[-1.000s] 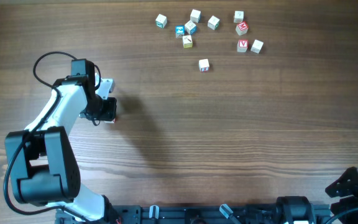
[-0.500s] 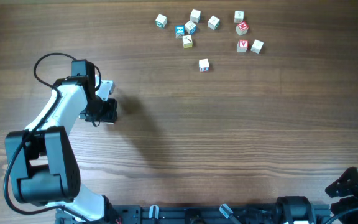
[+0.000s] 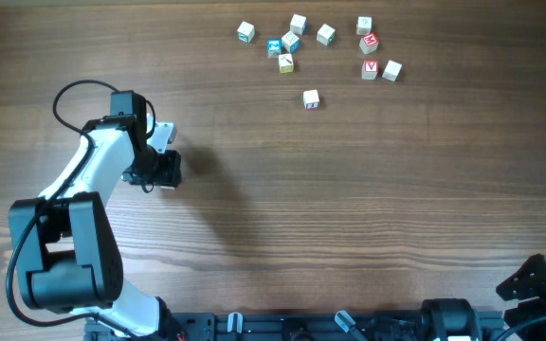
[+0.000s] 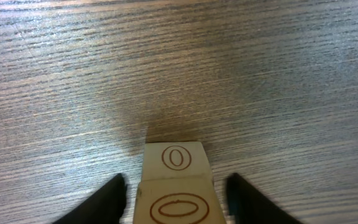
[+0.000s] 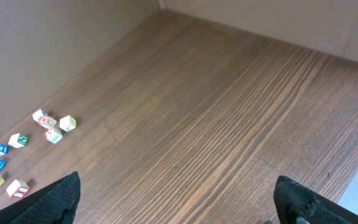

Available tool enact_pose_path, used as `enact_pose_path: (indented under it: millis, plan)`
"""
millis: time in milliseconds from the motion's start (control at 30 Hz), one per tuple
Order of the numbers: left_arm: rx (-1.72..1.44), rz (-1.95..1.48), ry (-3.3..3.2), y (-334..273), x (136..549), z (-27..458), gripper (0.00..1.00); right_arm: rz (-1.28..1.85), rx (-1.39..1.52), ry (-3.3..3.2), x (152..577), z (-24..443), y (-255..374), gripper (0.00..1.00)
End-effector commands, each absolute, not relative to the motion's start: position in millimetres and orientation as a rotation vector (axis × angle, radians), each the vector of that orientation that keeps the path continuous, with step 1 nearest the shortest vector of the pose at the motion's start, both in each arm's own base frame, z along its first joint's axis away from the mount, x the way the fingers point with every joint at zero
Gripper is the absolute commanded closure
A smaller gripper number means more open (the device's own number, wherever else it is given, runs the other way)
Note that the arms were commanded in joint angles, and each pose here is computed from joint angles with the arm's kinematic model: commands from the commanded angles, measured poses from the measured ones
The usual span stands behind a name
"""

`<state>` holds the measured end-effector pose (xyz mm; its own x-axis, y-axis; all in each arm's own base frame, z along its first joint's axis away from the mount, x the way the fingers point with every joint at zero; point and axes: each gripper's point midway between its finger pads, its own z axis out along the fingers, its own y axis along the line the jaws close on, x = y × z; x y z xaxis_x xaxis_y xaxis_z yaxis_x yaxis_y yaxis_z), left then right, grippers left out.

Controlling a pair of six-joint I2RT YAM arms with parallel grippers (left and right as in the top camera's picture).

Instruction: Form a tower

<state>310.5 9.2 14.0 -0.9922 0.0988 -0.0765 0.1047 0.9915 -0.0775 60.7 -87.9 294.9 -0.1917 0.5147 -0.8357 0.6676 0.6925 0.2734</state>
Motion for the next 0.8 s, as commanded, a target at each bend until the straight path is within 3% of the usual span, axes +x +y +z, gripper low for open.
enact_pose_path:
  millis: [0, 200, 267, 400, 433, 767]
  plan:
    - [0.174, -0.12, 3.081, 9, 306, 9, 0.41, -0.192, 0.941, 1.83, 58, 297, -91, 0.0]
    - [0.173, -0.118, 3.072, 9, 309, 11, 0.33, -0.192, 0.942, 1.83, 58, 297, -91, 0.0]
    - [0.174, -0.106, 3.051, 10, 314, 21, 0.2, -0.192, 0.942, 1.83, 58, 297, -91, 0.0]
    - [0.173, -0.09, 2.999, 11, 319, 42, 0.11, -0.192, 0.941, 1.83, 58, 297, -91, 0.0]
    - [0.168, -0.087, 2.984, 11, 320, 47, 0.0, -0.192, 0.941, 1.83, 58, 297, -91, 0.0]
    - [-0.122, -0.094, 2.746, 11, 324, 125, 0.0, -0.192, 0.942, 1.83, 58, 297, -91, 0.0]
